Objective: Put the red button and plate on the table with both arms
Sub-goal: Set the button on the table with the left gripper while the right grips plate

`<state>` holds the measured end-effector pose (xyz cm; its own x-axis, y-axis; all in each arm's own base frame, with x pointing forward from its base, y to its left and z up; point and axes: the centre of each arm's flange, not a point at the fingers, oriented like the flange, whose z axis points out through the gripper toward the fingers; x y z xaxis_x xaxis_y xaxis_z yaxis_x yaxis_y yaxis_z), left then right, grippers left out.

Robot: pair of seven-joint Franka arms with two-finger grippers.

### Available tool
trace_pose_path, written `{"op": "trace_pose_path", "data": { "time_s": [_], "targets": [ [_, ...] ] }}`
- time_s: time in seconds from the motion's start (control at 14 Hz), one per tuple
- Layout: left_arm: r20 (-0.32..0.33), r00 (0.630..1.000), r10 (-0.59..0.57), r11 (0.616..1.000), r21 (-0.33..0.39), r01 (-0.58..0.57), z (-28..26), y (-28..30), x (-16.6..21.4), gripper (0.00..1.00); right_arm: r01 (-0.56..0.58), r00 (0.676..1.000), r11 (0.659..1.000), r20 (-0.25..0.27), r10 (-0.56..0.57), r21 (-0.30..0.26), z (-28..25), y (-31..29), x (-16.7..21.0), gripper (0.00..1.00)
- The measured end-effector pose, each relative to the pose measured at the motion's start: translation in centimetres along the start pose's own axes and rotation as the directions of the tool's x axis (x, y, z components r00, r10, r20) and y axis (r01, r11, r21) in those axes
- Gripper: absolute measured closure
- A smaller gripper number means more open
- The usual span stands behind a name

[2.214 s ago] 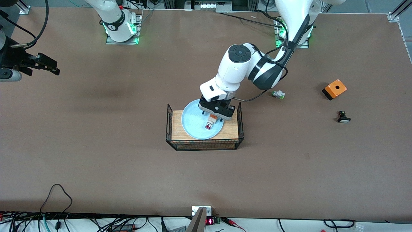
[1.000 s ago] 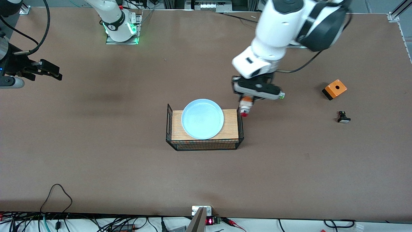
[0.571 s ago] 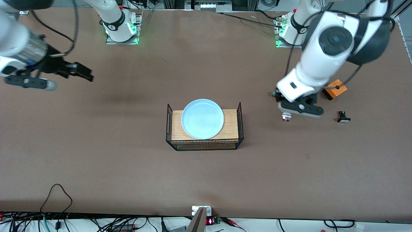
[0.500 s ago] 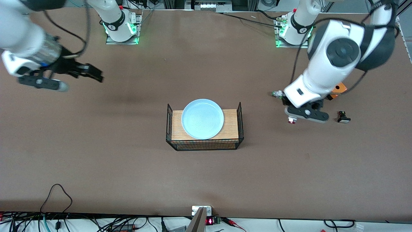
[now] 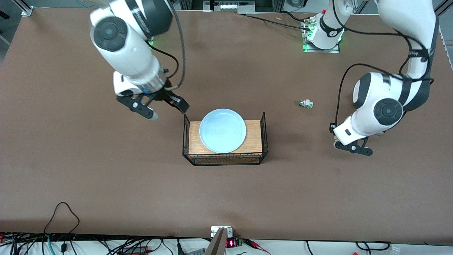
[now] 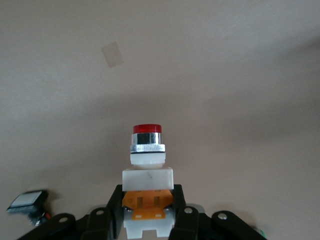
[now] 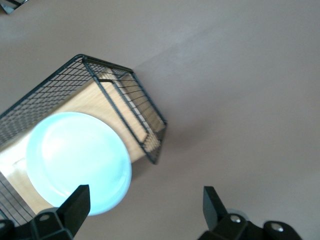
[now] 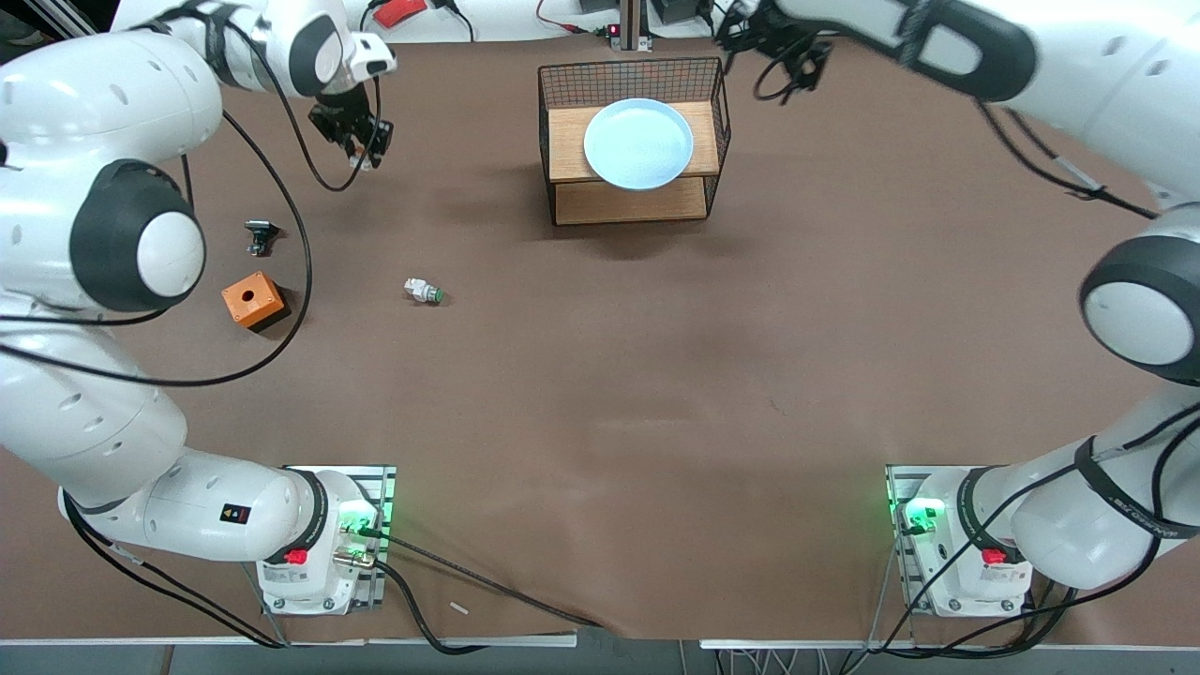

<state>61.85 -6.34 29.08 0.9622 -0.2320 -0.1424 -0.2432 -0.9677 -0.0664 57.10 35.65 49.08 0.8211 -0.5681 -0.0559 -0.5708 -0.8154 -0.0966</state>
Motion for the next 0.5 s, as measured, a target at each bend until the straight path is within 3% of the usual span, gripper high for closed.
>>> {"op": "trace_pose_path", "data": {
  "time_s": [0.21,0.5],
  "targets": [
    [-0.104,0.994,0.041,0.999,0.022,-0.039,6.9,-1.7,-0.4,0.59,-0.122,0.992,0.992,-0.01,0.123,0.033,6.3,-3.6,-2.6,0.0],
    [-0.171,0.984,0.049,0.998,0.033,-0.044,11.4,-1.9,-2.2,0.59,-0.144,0.99,0.99,0.002,0.144,-0.009,11.8,-4.5,-3.3,0.0]
  ]
}}
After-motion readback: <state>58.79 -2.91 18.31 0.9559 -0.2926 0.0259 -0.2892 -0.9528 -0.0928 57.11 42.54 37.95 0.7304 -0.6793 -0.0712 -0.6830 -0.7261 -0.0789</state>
